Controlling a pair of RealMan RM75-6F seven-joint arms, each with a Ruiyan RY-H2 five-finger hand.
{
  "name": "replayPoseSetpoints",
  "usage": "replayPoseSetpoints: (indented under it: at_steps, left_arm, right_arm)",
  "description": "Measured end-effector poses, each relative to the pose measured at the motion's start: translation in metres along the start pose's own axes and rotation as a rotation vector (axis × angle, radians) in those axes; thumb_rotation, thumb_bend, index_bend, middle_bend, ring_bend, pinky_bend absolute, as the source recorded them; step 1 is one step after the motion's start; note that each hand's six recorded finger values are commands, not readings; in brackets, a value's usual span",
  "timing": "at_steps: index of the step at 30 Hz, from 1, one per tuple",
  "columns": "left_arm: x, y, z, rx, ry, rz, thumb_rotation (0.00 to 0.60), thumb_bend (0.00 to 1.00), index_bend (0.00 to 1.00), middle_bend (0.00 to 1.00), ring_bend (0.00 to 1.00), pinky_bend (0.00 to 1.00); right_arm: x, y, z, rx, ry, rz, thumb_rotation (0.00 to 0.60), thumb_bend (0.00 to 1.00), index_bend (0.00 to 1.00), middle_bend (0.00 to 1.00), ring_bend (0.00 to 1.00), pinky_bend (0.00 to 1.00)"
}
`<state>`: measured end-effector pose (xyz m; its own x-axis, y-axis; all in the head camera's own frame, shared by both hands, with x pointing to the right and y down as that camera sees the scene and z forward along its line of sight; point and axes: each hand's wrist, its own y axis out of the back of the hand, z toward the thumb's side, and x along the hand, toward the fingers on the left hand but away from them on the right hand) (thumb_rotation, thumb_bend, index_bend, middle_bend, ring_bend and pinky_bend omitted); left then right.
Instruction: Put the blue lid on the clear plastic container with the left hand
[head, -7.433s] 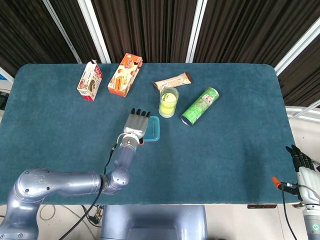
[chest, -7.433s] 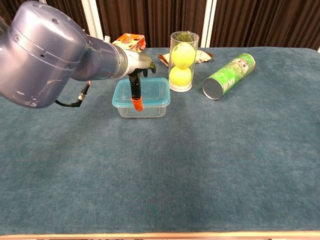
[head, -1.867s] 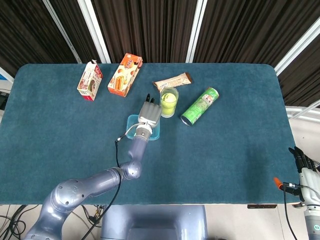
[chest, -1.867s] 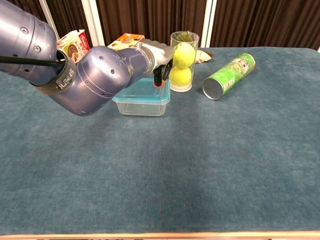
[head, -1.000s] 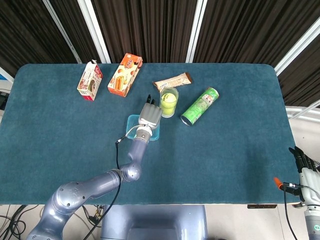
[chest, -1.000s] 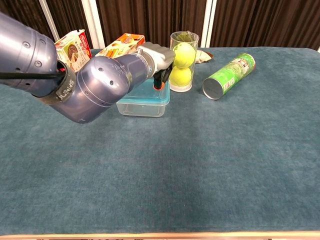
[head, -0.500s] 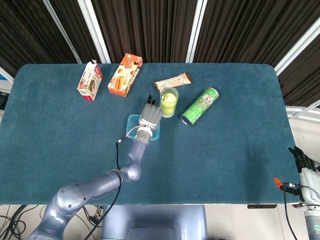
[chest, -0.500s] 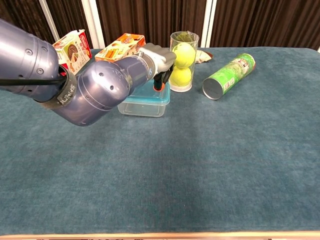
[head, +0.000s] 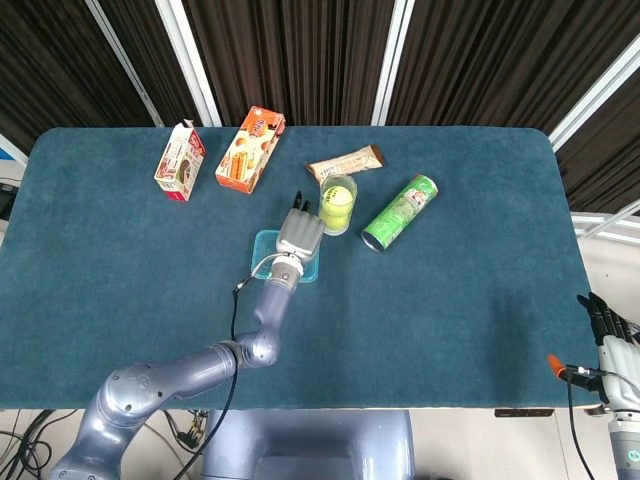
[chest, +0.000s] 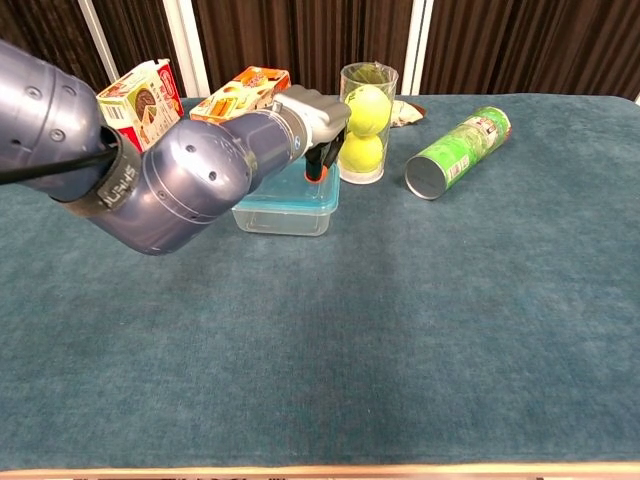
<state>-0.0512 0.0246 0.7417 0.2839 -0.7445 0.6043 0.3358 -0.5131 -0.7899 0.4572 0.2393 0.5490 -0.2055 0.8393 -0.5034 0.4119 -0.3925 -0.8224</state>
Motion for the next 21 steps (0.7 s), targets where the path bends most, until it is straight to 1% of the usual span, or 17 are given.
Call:
replayPoseSetpoints:
  at_steps: [8, 15, 18, 21]
  left_arm:
    - [-0.018, 0.021, -0.001, -0.029, -0.039, 0.050, 0.600, 0.54, 0.64, 0.58, 0.14, 0.00]
    - [-0.039, 0.034, -0.020, -0.050, -0.059, 0.090, 0.600, 0.55, 0.65, 0.58, 0.14, 0.00]
    - [-0.049, 0.034, -0.024, -0.057, -0.087, 0.099, 0.600, 0.55, 0.65, 0.58, 0.14, 0.00]
    - [-0.060, 0.028, -0.028, -0.046, -0.118, 0.099, 0.600, 0.55, 0.65, 0.58, 0.14, 0.00]
  right_arm:
    - [0.000, 0.000, 0.000, 0.002, 0.003, -0.001, 0.600, 0.29, 0.10, 0.00, 0.00, 0.00]
    - [0.000, 0.000, 0.001, 0.005, 0.004, -0.002, 0.600, 0.29, 0.10, 0.00, 0.00, 0.00]
    - [0.000, -0.001, 0.001, 0.007, 0.002, 0.001, 0.600, 0.29, 0.10, 0.00, 0.00, 0.00]
    - [0.000, 0.000, 0.001, 0.009, 0.002, -0.001, 0.600, 0.29, 0.10, 0.00, 0.00, 0.00]
